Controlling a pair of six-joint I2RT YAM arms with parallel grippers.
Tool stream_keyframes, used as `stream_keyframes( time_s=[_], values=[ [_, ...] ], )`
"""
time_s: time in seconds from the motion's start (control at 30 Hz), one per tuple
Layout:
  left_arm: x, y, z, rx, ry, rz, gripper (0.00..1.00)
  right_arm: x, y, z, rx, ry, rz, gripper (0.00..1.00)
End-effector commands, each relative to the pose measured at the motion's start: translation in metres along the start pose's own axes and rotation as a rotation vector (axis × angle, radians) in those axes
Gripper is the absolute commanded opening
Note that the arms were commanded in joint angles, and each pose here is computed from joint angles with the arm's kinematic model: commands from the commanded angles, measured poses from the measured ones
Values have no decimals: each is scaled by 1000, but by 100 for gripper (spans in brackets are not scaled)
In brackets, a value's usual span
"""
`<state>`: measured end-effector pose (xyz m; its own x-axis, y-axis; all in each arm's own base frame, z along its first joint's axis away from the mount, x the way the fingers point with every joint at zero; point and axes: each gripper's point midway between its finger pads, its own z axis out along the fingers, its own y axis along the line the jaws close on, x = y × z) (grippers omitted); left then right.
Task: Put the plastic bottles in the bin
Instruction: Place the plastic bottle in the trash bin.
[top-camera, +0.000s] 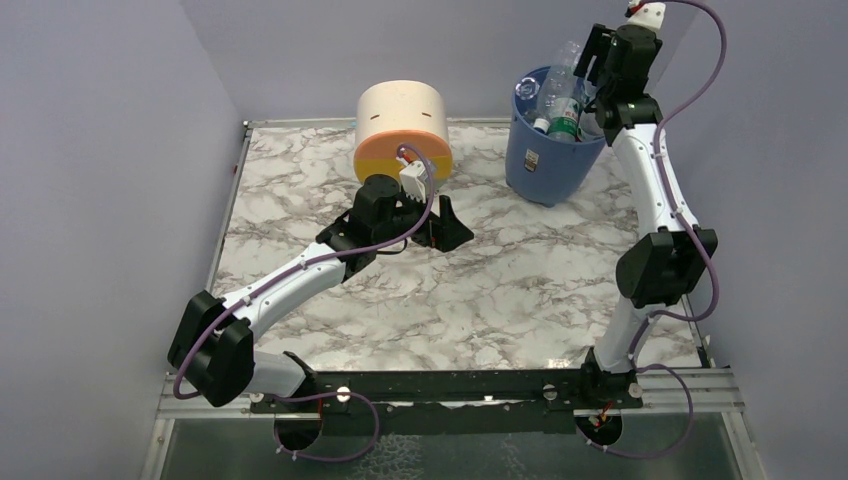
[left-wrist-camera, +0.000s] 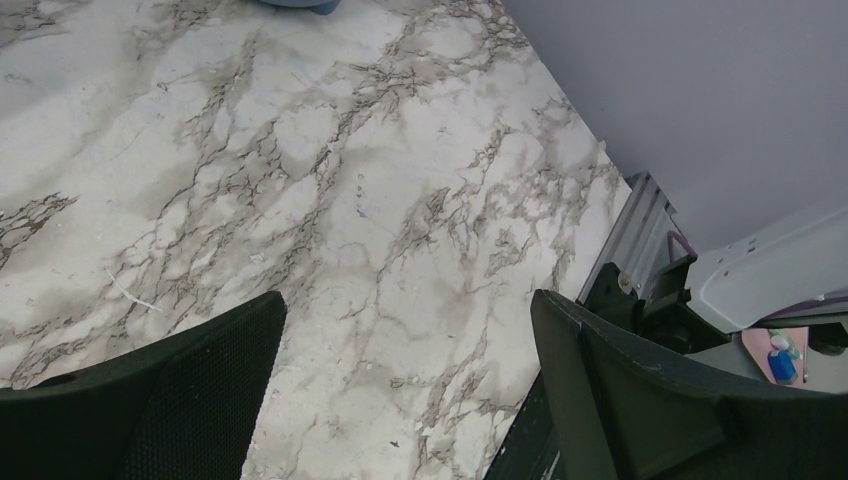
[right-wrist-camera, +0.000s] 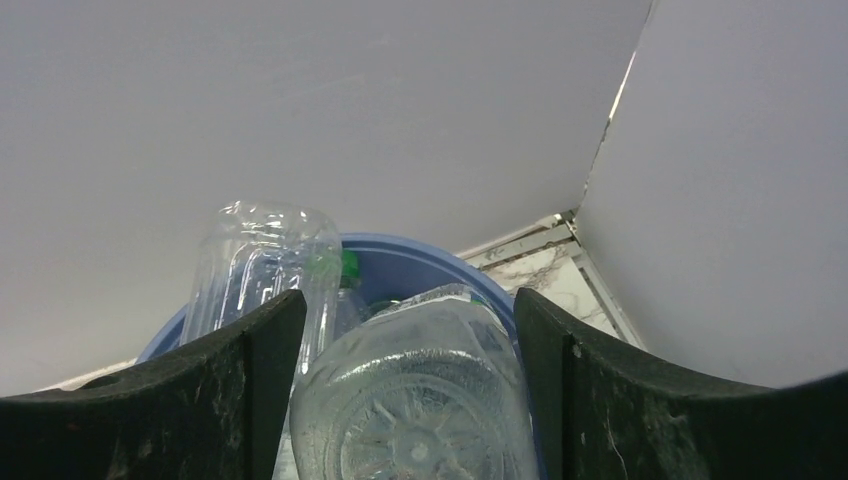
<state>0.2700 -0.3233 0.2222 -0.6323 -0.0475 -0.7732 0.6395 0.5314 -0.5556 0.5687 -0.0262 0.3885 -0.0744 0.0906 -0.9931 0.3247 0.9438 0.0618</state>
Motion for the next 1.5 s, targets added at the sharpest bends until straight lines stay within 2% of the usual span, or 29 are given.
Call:
stream_keyframes(
  time_s=[0.0,0.13,0.47,0.73,1.0,1.33,1.47],
  values=[
    [-8,-10,-8,36,-30,23,99,-22,-1,-19,-36,-25,42,79],
    [-8,-11,-9,36,-33,22,99,-28,-1,-20,-36,-24,35,80],
    [-10,-11,-12,26,-41,21,99,-65,0,-44,-73,-67,72,100],
    [-18,-7,-15,-17,-57,49,99,-84,-3,-81,-127,-85,114,100],
    [-35,6,-21,-131,-91,74,99,-90,-6,-131,-214,-106,150,100],
    [-56,21,-30,-236,-118,92,99,-70,-16,-189,-288,-91,163,100],
    [-69,23,-37,-273,-152,114,99,-46,-21,-207,-308,-71,186,100]
  ],
)
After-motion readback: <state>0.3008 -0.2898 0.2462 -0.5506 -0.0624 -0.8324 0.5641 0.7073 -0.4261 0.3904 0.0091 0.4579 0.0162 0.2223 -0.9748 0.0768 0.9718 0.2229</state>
